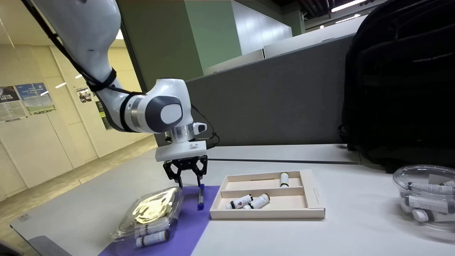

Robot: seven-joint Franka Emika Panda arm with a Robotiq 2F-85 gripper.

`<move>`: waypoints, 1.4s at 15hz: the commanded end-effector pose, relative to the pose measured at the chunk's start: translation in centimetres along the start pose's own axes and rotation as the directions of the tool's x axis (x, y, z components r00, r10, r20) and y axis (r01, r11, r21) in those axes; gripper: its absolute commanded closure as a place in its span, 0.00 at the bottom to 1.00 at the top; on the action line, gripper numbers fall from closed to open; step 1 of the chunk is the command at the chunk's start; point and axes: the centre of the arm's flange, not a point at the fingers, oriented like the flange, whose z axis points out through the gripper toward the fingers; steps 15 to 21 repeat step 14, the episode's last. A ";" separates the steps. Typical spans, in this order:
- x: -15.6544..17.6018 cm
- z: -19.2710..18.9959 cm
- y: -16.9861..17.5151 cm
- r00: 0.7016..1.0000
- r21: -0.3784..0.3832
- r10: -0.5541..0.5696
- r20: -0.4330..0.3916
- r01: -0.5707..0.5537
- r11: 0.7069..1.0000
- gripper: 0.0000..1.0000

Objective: Put the marker on the purple mat

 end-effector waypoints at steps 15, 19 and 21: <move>-0.4 -15.2 -0.5 0.984 0.068 0.178 -0.016 -0.176 0.982 0.00; -0.4 -15.2 -0.5 0.984 0.068 0.178 -0.016 -0.176 0.982 0.00; -0.4 -15.2 -0.5 0.984 0.068 0.178 -0.016 -0.176 0.982 0.00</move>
